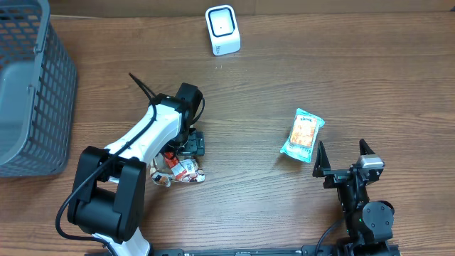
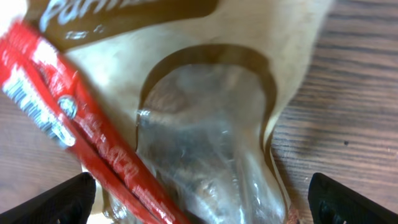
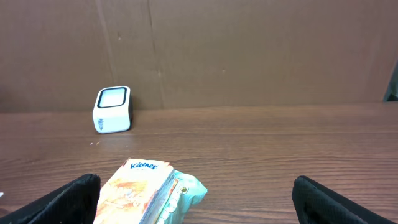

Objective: Scan the item barcode
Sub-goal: 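Lift the snack bag out and lower it onto the table center, then release the snack bag and raise the left gripper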

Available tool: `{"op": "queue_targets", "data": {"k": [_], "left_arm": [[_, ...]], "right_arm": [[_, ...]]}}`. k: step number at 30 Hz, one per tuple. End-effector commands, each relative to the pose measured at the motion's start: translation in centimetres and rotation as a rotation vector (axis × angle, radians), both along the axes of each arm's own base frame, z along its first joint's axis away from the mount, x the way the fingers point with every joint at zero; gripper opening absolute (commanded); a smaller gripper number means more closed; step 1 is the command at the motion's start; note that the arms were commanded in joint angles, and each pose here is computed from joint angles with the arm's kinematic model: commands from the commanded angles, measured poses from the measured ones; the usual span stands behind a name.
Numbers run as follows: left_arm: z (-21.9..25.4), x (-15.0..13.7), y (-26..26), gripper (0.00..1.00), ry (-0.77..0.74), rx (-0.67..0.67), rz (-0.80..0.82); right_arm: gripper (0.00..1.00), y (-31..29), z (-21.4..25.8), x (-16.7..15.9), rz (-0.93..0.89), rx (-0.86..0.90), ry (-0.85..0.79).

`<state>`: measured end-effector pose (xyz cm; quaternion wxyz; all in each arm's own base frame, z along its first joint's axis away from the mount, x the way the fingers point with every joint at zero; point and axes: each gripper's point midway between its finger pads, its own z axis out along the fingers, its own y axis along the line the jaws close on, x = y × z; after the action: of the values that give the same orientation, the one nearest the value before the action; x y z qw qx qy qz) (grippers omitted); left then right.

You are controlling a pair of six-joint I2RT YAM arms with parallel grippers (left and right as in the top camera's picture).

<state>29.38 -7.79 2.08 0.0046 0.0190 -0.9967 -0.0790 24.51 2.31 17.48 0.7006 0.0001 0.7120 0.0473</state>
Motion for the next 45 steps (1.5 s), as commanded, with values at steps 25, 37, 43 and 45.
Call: {"op": "queue_targets", "data": {"k": [25,37,43,45], "left_arm": [[16.1,13.0,-2.5,1.0,-0.444,-0.173,-0.067],[16.2,13.6,5.7,1.0,-0.452,-0.018,0.093],[16.2,13.7,6.4,1.0,-0.452,-0.014,0.108],[16.2,13.7,6.4,1.0,-0.452,-0.014,0.108]], "right_arm": [[1.0,-0.1,-0.3,0.0,-0.006,-0.006,-0.001],[1.0,-0.1,-0.3,0.0,-0.006,-0.006,-0.001],[1.0,-0.1,-0.2,0.0,-0.006,-0.006,-0.004],[1.0,-0.1,-0.2,0.0,-0.006,-0.006,-0.004]]}}
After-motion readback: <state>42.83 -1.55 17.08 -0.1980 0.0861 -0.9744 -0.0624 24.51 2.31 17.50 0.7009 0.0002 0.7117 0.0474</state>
